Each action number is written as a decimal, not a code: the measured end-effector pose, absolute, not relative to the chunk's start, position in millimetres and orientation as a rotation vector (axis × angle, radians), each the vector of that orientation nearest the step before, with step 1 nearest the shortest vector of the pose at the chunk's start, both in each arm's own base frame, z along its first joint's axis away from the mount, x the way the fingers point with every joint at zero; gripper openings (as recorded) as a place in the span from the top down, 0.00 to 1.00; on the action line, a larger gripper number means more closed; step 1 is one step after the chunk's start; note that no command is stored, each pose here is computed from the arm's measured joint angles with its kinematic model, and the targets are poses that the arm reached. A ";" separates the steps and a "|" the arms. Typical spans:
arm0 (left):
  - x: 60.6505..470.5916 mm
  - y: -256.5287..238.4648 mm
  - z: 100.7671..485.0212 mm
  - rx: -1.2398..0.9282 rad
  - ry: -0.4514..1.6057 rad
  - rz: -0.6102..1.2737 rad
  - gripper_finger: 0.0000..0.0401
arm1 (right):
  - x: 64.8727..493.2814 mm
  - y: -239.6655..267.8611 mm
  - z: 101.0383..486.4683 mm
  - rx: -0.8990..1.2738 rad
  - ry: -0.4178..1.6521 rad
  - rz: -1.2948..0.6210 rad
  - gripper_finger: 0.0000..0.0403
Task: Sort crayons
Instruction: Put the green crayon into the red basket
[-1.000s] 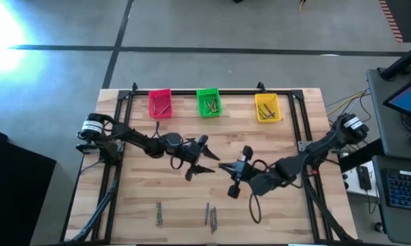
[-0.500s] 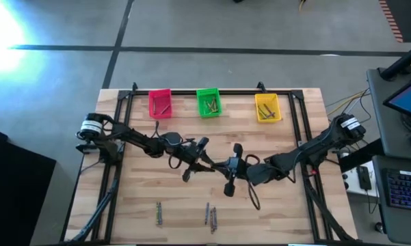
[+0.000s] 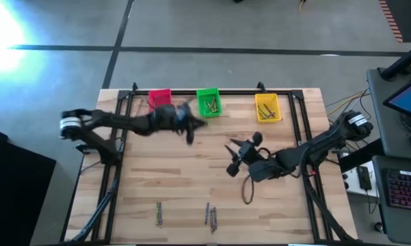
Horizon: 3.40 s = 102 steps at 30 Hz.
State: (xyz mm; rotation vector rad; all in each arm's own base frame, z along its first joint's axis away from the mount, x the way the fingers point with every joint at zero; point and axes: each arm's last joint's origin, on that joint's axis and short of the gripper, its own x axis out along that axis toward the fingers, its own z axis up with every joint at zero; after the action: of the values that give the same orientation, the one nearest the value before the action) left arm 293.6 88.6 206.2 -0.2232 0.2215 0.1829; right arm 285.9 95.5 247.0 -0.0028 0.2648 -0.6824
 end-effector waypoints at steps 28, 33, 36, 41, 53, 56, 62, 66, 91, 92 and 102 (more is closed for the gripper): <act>187.7 134.9 245.4 -0.373 0.416 0.796 0.43 | 217.1 74.6 238.5 0.030 0.319 -0.835 0.49; 213.7 68.3 245.3 -0.233 0.222 0.581 0.48 | 212.9 76.1 233.9 0.010 0.353 -0.800 0.64; 221.4 34.1 239.5 -0.192 0.171 0.499 0.60 | 211.7 76.6 234.8 0.037 0.358 -0.771 0.85; 224.6 5.7 244.4 -0.187 0.143 0.316 0.92 | 214.7 79.9 230.4 0.167 0.416 -0.651 0.92; 230.3 -5.8 287.4 -0.276 0.440 0.102 0.54 | 226.7 73.4 223.9 0.468 0.785 -0.328 0.55; 231.9 -8.7 292.1 -0.275 0.433 0.091 0.40 | 228.6 74.1 217.8 0.457 0.816 -0.345 0.45; 231.7 -8.4 282.8 -0.290 0.462 0.118 0.38 | 230.7 76.2 201.3 0.486 0.934 -0.377 0.46; 232.6 -9.5 270.6 -0.328 0.509 0.098 0.73 | 233.1 80.5 194.7 0.477 0.986 -0.328 0.81; 260.8 -13.2 214.5 -0.423 0.887 0.188 0.53 | 248.6 87.5 156.8 0.529 1.178 -0.267 0.27; 261.7 -13.2 214.8 -0.416 0.889 0.185 0.62 | 249.7 88.3 152.2 0.513 1.205 -0.245 0.26; 263.8 -14.0 220.1 -0.497 0.870 0.189 0.81 | 249.8 90.2 147.8 0.495 1.307 -0.253 0.43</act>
State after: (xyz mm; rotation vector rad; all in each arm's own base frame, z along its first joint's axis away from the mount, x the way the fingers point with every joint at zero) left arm 263.8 -14.0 220.1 -0.4966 0.8698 0.1893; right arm 249.8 90.2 147.8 0.4947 1.3074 -0.2533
